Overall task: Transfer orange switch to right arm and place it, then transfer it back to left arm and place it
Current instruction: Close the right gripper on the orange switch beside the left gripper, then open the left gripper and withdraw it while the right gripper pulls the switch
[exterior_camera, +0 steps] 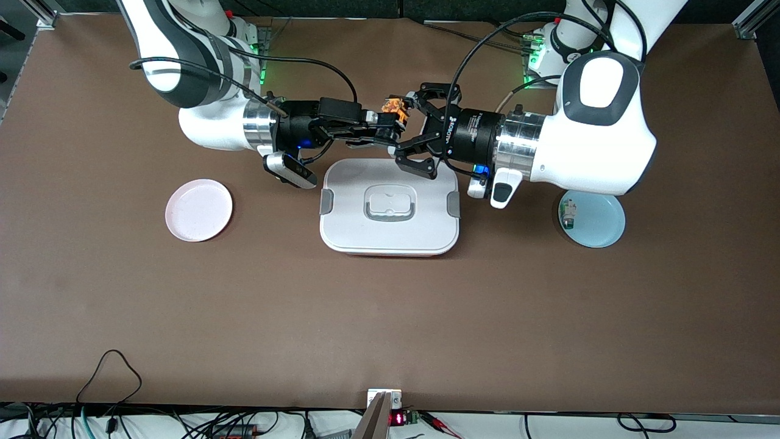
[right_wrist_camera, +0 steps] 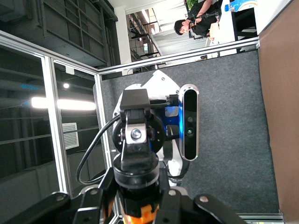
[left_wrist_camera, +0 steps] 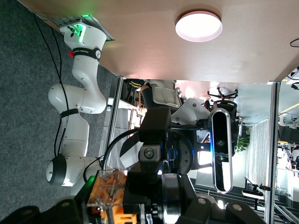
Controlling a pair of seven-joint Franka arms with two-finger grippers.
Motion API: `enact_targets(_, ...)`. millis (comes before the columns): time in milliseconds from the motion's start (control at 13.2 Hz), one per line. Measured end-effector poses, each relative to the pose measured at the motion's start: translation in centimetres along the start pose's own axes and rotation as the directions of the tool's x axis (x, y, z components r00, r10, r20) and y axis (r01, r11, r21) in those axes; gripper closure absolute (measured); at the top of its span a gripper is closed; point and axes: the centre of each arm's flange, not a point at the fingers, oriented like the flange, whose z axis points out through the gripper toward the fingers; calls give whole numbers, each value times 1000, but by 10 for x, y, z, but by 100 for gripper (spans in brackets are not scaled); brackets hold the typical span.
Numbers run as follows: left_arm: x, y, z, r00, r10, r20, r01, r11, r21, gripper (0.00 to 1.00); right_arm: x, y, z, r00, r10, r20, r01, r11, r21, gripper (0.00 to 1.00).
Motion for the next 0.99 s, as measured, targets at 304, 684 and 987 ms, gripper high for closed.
enact_targets(304,0,0,-1,1000,-4,0,4,1000,-1,0,6,-2,-7,1000,-3,-13,3,1000,3,60)
enact_targets(684,0,0,-1,1000,-5,0,5,1000,-1,0,6,-3,-7,1000,-4,-13,4,1000,2,60)
enact_targets(987,2,1,-1,1000,-7,0,7,1000,-2,0,8,-2,-11,1000,-26,-5,26,999,-21,60)
